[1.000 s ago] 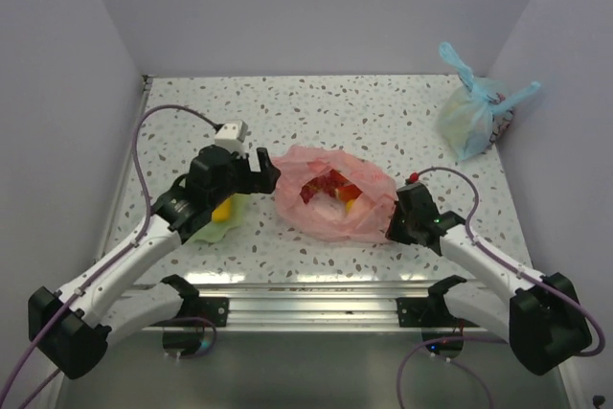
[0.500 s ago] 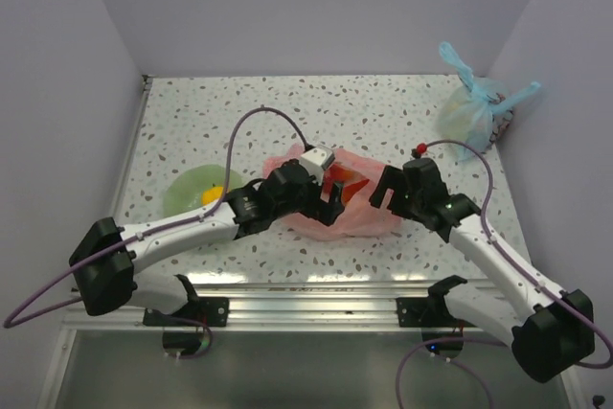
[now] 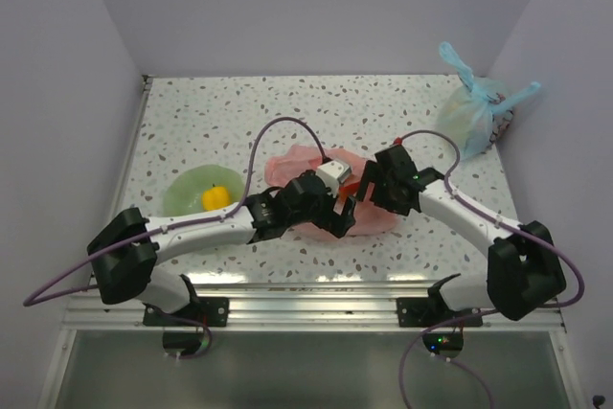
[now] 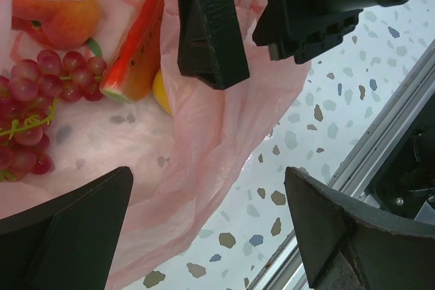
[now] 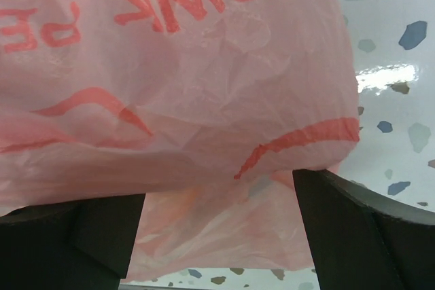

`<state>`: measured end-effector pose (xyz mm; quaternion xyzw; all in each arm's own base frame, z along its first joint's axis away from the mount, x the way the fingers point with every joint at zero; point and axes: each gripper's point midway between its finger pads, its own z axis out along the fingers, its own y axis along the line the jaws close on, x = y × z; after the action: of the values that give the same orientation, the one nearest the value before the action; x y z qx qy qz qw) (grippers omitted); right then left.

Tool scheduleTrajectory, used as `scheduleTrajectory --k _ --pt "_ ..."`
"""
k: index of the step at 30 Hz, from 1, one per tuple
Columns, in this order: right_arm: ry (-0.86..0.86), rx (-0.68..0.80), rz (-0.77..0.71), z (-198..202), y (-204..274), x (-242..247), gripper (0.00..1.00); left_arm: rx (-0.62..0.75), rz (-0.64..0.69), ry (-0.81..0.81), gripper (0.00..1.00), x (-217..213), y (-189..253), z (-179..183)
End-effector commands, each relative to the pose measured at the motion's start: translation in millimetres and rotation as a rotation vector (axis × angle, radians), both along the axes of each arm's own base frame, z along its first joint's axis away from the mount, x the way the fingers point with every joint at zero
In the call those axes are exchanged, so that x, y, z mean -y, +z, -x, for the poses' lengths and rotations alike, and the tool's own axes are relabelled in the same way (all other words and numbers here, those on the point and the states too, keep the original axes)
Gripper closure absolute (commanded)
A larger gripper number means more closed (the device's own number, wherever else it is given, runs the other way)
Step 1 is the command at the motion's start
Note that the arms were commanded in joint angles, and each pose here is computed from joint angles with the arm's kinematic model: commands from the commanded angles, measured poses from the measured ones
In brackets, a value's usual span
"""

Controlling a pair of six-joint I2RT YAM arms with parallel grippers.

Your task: Untie the knot of the plastic bag and take out the fruit

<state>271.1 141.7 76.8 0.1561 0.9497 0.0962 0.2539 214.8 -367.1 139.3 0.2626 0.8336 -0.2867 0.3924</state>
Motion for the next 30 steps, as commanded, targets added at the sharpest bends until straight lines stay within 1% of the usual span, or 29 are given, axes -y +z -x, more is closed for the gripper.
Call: scheduleTrajectory --k 1,3,4,6,7,9,10,11,16,19,22,23,24,28,30 --pt "-0.050 0.020 -0.010 -10 -7 -4 0.12 0.043 0.063 -0.008 0.00 15 20 -6" --pt "-0.057 -0.004 -0.024 -4 -20 -5 0.25 0.044 0.060 -0.007 0.00 16 19 -6" --pt "-0.058 -0.014 -0.021 -2 -25 -4 0.42 0.044 0.057 -0.008 0.00 16 18 -6" --pt "-0.055 -0.021 -0.026 2 -34 -4 0.59 0.041 0.050 -0.007 0.00 17 15 -7" --pt "-0.047 -0.024 -0.041 4 -36 -5 0.75 0.036 0.046 -0.004 0.00 17 13 -7" --pt "-0.027 -0.019 -0.064 8 -42 -9 0.86 0.029 0.040 0.000 0.00 19 10 -8" --pt "-0.013 -0.036 -0.079 15 -48 -10 0.95 0.021 0.040 0.008 0.00 19 9 -9" --pt "-0.009 -0.039 -0.088 16 -51 -12 1.00 0.018 0.038 0.016 0.00 20 6 -10" --pt "-0.016 -0.086 -0.073 31 -69 -5 1.00 -0.012 0.031 0.085 0.00 20 -1 -18" --pt "-0.020 -0.082 -0.066 40 -72 1 1.00 -0.025 0.031 0.102 0.00 24 -5 -20" --pt "-0.003 -0.059 -0.085 42 -74 0 1.00 -0.046 0.021 0.113 0.01 27 -13 -22" --pt "0.010 -0.025 -0.113 35 -71 -6 1.00 -0.045 0.019 0.127 0.01 27 -14 -24" --pt "0.029 -0.022 -0.150 37 -71 -12 1.00 -0.052 0.018 0.138 0.03 27 -17 -25" --pt "0.061 0.010 -0.201 35 -66 -21 1.00 -0.048 -0.027 0.190 0.10 21 -35 -32" --pt "0.076 0.039 -0.225 32 -59 -25 1.00 -0.058 -0.053 0.193 0.17 18 -47 -31"
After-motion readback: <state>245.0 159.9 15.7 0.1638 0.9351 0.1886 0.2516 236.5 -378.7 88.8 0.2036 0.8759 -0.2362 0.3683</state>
